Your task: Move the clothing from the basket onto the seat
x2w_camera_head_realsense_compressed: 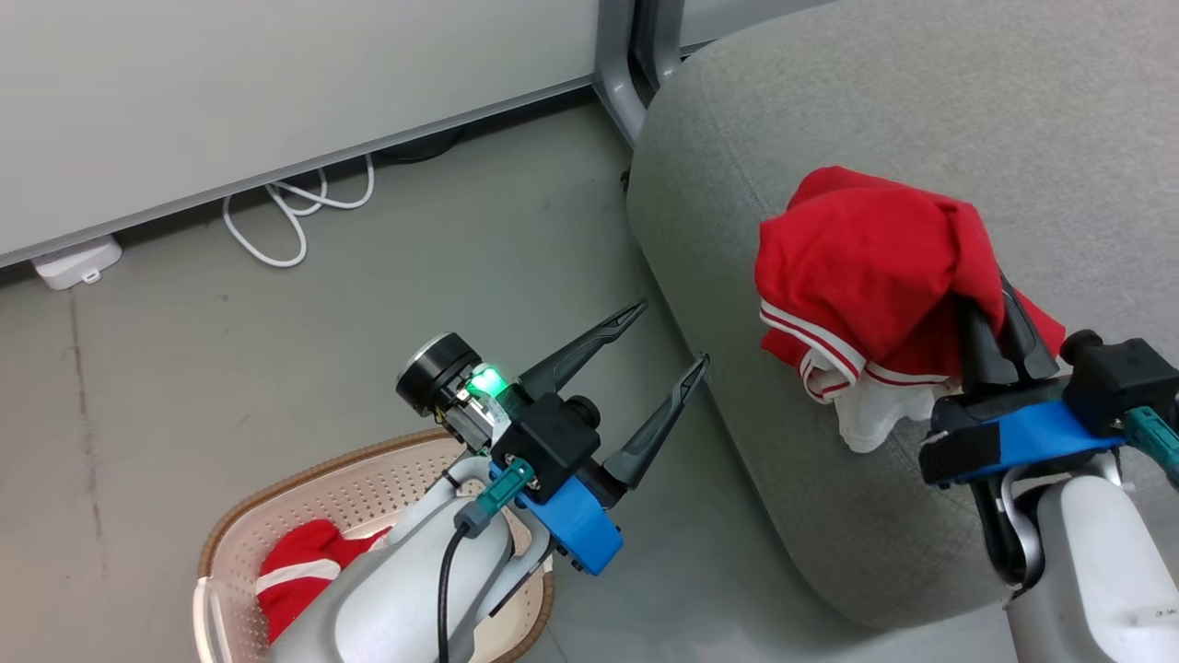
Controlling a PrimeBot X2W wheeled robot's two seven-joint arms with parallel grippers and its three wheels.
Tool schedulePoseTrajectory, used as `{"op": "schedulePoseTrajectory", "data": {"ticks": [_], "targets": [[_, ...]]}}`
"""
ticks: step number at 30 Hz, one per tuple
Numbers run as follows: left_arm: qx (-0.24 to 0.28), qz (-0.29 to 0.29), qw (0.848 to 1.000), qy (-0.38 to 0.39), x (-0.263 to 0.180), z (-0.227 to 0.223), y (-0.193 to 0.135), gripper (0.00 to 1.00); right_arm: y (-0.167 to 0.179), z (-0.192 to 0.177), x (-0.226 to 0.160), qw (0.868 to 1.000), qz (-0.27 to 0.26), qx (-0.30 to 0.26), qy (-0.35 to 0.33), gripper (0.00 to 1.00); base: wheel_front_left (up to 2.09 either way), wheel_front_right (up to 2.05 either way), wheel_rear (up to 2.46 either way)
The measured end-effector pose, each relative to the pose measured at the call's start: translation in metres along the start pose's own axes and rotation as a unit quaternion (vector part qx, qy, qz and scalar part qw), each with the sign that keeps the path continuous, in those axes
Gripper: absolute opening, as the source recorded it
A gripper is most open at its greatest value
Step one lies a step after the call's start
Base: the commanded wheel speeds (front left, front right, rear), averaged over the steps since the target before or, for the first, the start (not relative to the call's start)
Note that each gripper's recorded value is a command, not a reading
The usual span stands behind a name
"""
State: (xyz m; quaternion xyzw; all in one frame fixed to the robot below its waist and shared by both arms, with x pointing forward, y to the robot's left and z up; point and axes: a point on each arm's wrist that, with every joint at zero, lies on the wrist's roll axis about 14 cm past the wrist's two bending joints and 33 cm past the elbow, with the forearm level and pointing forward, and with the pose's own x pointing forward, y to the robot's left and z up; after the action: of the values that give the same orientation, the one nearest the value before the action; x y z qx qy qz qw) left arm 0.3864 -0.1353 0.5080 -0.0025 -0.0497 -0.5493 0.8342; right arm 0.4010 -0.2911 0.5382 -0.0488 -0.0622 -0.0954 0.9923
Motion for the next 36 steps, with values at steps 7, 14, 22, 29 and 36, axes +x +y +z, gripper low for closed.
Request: {"op": "schedulePoseTrajectory", "data": {"ticks": [7, 14, 22, 29, 36], "targets": [[-0.013, -0.035, 0.999, 0.004, 0.010, -0.008, -0.020, 1.00, -0.034, -0.009, -0.024, 0.998, -0.055, -0.003, 0.018, 0.00, 0.00, 0.00, 0.00], [-0.020, -0.042, 0.999, 0.007, 0.013, -0.012, -0.023, 1.00, -0.040, -0.013, -0.031, 0.997, -0.069, -0.001, 0.023, 0.00, 0.00, 0.00, 0.00], [-0.020, -0.040, 0.999, 0.006, 0.015, -0.017, -0.012, 1.00, -0.037, 0.001, -0.008, 0.998, -0.064, -0.005, -0.004, 0.00, 0.00, 0.00, 0.00], [-0.016, -0.040, 0.999, 0.001, 0.023, -0.031, 0.012, 1.00, -0.042, 0.043, 0.050, 0.995, -0.061, -0.033, -0.074, 0.00, 0.00, 0.00, 0.00], [-0.019, -0.045, 0.999, -0.004, 0.031, -0.056, 0.037, 1.00, -0.076, 0.083, 0.111, 0.981, -0.093, -0.091, -0.146, 0.00, 0.00, 0.00, 0.00]]}}
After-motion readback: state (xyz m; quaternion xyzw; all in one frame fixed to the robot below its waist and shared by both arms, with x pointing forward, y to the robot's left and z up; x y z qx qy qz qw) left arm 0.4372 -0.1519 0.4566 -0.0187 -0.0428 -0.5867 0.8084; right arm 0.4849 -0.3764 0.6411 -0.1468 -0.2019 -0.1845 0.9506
